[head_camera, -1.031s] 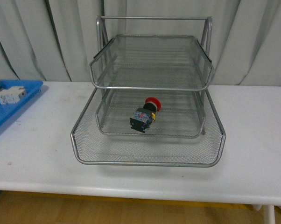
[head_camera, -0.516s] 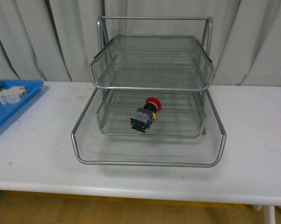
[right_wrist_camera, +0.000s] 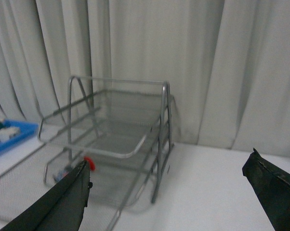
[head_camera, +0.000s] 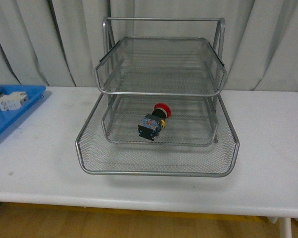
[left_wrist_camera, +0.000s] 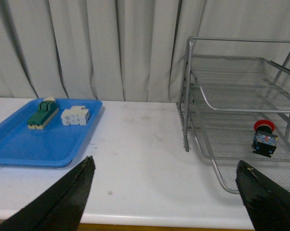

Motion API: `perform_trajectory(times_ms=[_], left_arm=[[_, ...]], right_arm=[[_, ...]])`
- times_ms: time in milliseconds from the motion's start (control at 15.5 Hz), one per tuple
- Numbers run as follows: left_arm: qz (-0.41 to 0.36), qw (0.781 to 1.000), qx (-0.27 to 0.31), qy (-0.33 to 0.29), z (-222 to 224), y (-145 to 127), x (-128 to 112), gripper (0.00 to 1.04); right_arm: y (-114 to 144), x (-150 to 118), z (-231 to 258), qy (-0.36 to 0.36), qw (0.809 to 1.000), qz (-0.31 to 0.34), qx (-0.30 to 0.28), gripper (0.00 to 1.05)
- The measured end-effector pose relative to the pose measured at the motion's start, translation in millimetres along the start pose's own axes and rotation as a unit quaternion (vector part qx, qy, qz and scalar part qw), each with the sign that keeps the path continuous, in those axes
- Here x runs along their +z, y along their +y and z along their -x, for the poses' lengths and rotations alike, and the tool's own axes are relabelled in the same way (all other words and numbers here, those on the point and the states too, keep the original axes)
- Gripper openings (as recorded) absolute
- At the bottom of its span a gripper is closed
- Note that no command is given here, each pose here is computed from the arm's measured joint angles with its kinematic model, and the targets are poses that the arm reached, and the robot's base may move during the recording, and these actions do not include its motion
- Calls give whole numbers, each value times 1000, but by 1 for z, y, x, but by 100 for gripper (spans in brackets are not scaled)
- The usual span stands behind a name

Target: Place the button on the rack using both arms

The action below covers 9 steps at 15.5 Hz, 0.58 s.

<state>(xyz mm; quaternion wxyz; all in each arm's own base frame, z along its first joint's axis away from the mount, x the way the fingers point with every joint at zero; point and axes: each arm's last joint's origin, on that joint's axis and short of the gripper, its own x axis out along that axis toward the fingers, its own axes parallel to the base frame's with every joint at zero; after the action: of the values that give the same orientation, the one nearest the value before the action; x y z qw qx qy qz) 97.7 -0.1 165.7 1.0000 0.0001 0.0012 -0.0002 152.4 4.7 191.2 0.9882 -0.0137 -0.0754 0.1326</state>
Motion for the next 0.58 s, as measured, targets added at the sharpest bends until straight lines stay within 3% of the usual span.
perform_trajectory(times_ms=[64, 129, 322, 387, 580], left_arm=[[-1, 1000, 0, 0, 0, 0, 0, 100], [0, 1000, 0, 0, 0, 0, 0, 97], [0, 1000, 0, 0, 0, 0, 0, 98], [0, 1000, 0, 0, 0, 0, 0, 98], [0, 1000, 0, 0, 0, 0, 0, 98]], right_arm=[[-2, 14, -37, -17, 1000, -15, 11, 98], [0, 22, -79, 9, 999, -39, 22, 98], [35, -17, -161, 197, 974, -89, 71, 98], [45, -15, -177, 219, 968, -90, 83, 97], [73, 11, -204, 255, 956, -88, 112, 62]])
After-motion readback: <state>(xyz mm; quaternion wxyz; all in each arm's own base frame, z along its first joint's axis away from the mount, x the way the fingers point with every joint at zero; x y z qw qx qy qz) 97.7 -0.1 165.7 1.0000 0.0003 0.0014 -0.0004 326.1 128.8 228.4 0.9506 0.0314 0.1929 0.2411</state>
